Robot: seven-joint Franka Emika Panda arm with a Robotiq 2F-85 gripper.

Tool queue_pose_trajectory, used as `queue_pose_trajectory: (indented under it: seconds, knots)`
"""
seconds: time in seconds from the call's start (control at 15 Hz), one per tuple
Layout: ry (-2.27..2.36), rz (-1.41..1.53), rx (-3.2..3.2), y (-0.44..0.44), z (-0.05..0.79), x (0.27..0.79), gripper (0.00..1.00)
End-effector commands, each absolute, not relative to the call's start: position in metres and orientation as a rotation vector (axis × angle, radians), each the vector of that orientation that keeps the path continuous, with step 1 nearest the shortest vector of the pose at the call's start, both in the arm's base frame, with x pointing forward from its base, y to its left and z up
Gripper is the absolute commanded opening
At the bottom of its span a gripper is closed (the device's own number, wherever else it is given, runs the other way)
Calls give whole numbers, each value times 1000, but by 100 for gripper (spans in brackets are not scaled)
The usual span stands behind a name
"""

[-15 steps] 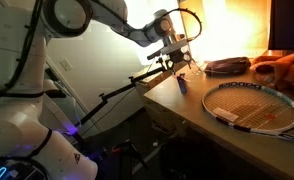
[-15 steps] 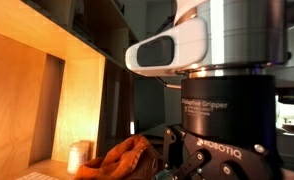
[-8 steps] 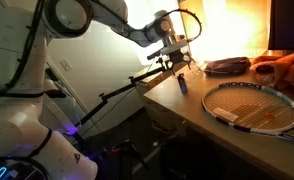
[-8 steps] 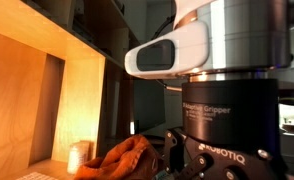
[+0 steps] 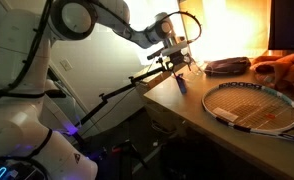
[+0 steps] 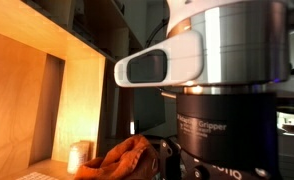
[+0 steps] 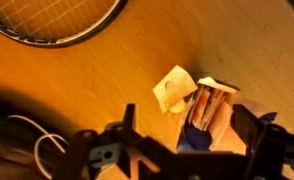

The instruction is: Pick up two strips from the blue box and put them on the table.

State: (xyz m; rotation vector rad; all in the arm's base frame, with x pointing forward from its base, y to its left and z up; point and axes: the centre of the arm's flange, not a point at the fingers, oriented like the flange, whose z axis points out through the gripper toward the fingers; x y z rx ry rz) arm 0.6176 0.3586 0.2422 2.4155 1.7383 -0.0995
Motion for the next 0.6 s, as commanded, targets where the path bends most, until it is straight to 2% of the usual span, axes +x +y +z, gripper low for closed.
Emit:
queue_pose_trajectory:
  seconds: [0.0, 0.53]
  knots:
    - [1737, -122, 2379, 363, 247, 625, 66]
    - [1721, -116, 2389, 360, 252, 628, 3]
